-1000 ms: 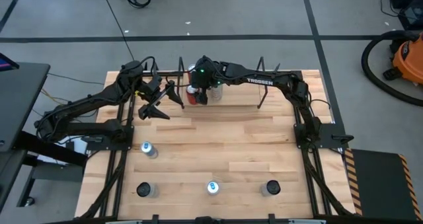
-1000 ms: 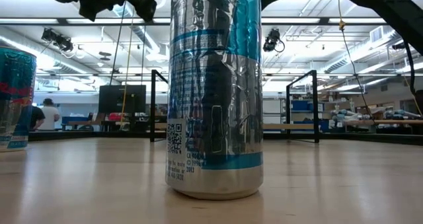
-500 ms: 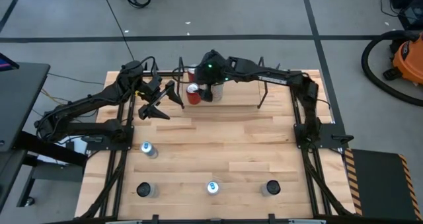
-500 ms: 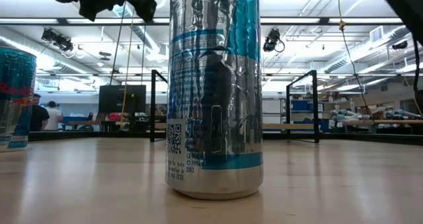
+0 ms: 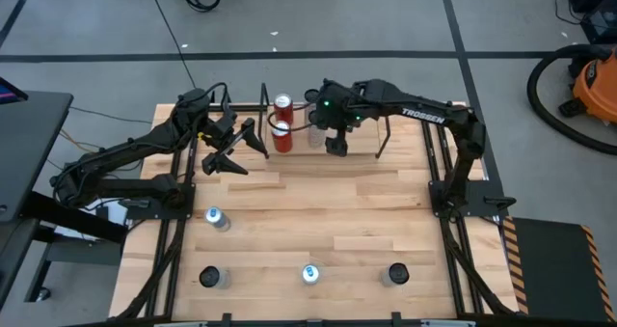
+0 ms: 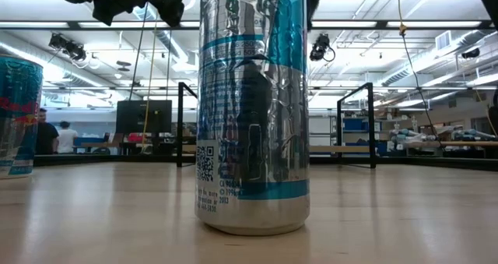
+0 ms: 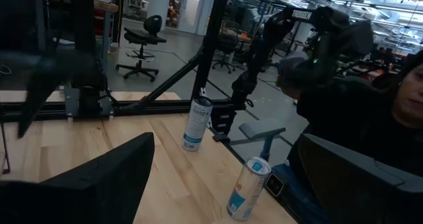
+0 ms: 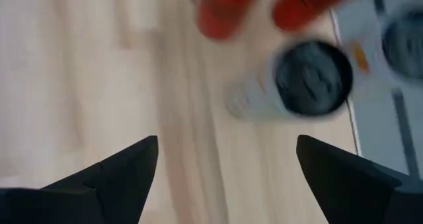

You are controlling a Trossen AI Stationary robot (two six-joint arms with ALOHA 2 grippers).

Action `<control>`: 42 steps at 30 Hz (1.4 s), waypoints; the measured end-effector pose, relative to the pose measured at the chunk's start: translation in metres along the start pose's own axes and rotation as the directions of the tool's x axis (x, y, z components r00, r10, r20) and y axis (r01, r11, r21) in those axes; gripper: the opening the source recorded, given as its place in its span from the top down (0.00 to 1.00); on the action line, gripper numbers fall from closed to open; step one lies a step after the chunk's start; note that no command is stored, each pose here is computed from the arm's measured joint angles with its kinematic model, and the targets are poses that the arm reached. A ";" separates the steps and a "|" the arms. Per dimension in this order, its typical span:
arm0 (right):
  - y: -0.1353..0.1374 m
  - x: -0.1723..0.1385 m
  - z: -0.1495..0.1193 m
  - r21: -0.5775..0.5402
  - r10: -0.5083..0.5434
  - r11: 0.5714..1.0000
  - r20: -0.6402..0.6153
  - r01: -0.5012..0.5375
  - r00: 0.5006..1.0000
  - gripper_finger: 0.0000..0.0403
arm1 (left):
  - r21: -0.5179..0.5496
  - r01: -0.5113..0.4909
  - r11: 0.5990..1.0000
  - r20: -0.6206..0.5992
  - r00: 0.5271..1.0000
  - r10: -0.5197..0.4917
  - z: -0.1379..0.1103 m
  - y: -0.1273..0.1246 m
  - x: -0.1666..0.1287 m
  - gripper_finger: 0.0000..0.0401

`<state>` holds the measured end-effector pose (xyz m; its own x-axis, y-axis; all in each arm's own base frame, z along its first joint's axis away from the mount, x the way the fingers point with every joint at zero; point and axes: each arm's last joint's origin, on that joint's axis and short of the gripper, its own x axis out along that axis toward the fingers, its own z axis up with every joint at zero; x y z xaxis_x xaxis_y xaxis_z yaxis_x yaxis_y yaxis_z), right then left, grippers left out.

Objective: Place canned beverage on shelf
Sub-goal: Adjust the white yellow soda can

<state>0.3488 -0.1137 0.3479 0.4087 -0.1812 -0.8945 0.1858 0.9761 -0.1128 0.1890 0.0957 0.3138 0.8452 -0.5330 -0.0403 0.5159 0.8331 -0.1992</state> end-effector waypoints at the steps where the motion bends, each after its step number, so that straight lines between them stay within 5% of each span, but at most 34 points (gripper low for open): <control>1: -0.002 0.007 -0.004 0.018 -0.018 1.000 -0.024 0.019 1.000 0.09 | -0.002 0.000 1.000 -0.001 1.000 0.000 0.000 0.000 0.000 0.06; 8: -0.011 0.063 -0.033 0.126 -0.038 0.991 -0.122 0.054 0.992 0.10 | -0.003 0.003 1.000 -0.002 1.000 -0.003 0.000 0.000 0.001 0.06; 14: -0.020 0.082 -0.047 0.211 -0.085 0.970 -0.157 0.117 0.984 0.17 | -0.004 0.002 1.000 -0.002 1.000 -0.002 0.000 0.000 0.001 0.06; 21: -0.032 0.087 -0.042 0.280 -0.219 0.931 -0.089 0.236 0.972 0.29 | -0.004 -0.007 1.000 -0.001 1.000 0.007 0.000 0.000 0.000 0.06; 42: -0.040 0.087 -0.031 0.317 -0.194 0.933 0.053 0.168 0.979 0.36 | -0.004 -0.021 1.000 0.000 1.000 0.021 0.000 0.001 0.000 0.06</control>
<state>0.3490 -0.1652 0.2608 0.4119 -0.3737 -0.8311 0.5254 0.8426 -0.1184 0.1896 0.0959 0.3132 0.8558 -0.5154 -0.0444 0.4976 0.8436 -0.2018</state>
